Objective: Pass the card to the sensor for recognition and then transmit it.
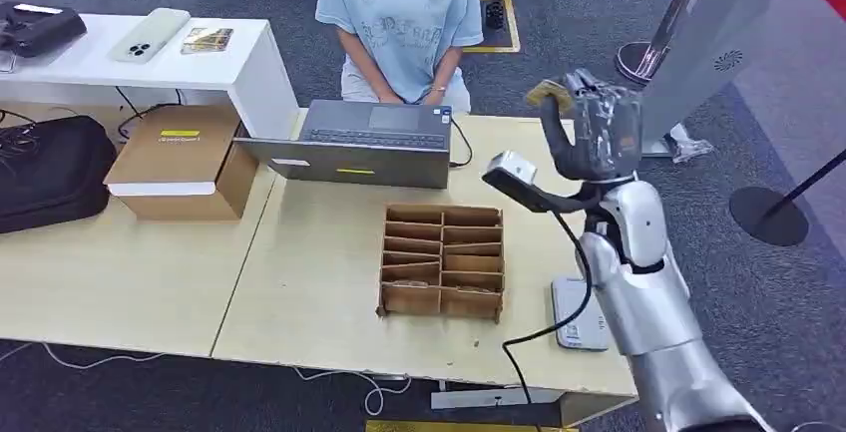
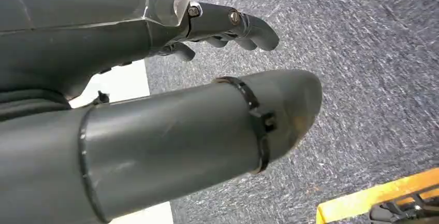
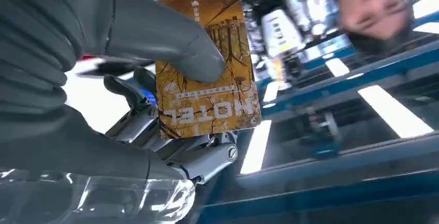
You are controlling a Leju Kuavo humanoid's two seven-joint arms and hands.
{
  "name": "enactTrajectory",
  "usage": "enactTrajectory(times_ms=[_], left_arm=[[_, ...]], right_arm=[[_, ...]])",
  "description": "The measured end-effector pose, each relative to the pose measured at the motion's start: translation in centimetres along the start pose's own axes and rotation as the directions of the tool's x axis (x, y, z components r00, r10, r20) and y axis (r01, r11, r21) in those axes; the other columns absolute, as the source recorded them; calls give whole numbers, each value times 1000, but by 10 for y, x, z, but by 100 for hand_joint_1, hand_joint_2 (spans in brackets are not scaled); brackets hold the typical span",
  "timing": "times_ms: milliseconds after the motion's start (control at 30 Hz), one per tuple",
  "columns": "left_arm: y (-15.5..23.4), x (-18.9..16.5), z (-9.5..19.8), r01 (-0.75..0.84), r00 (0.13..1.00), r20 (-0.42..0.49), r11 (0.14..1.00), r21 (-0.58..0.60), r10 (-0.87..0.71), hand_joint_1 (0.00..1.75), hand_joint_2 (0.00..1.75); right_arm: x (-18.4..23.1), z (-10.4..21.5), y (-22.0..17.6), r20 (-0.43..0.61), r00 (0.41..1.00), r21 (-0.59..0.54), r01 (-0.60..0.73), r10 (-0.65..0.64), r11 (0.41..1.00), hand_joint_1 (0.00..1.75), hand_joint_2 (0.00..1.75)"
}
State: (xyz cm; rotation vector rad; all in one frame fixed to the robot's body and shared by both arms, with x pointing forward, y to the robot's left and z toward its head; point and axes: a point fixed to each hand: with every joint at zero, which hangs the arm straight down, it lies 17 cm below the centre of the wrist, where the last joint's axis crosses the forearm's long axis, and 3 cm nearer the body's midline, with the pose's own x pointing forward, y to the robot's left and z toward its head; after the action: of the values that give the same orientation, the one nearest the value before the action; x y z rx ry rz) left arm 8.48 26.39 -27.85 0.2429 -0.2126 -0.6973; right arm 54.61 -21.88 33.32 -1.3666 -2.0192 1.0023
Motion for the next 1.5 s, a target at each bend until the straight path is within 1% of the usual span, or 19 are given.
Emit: enactTrajectory(times_ms=[133, 200, 300, 367, 500, 633, 733, 900, 1133, 1400, 1500], left_arm=[[-1, 1, 0, 6, 1000, 5, 1000, -4, -6, 0, 0], [0, 1, 0, 7, 1000, 6, 1000, -4, -7, 0, 0], [1, 2, 0, 11, 1000, 8, 1000, -8, -10, 0, 0], [1, 4, 0, 14, 1000, 11, 1000, -13, -14, 0, 0], [2, 5, -1, 13, 1000, 8, 1000, -15, -12, 0, 0], [4, 3, -1, 11, 1000, 5, 1000, -11, -11, 0, 0], [4, 2, -1, 10, 1000, 4, 1000, -11, -10, 0, 0], [4, 2, -1, 10, 1000, 3, 1000, -12, -10, 0, 0], [4, 1, -1, 10, 1000, 2, 1000, -12, -10, 0, 0], [4, 1, -1, 11, 1000, 2, 1000, -12, -11, 0, 0], [4, 1, -1, 13, 1000, 2, 1000, -12, -13, 0, 0]], right_arm=[[23, -48, 13, 46, 999, 64, -22, 19, 998, 175, 175], [31, -70, 19, 53, 998, 97, -34, 29, 995, 175, 175], [41, -101, 18, 51, 997, 116, -57, 51, 992, 175, 175], [46, -118, 17, 41, 998, 136, -58, 53, 989, 175, 175], [55, -134, 33, 12, 999, 245, -45, 44, 969, 175, 175], [60, -135, 53, -12, 998, 360, -58, 66, 931, 175, 175], [54, -129, 68, -51, 995, 452, -53, 86, 890, 175, 175], [44, -118, 84, -82, 991, 538, -45, 105, 842, 175, 175], [35, -109, 94, -98, 988, 578, -43, 121, 815, 175, 175], [32, -106, 97, -114, 987, 586, -24, 112, 810, 175, 175], [32, -106, 97, -129, 988, 584, 3, 89, 812, 175, 175]])
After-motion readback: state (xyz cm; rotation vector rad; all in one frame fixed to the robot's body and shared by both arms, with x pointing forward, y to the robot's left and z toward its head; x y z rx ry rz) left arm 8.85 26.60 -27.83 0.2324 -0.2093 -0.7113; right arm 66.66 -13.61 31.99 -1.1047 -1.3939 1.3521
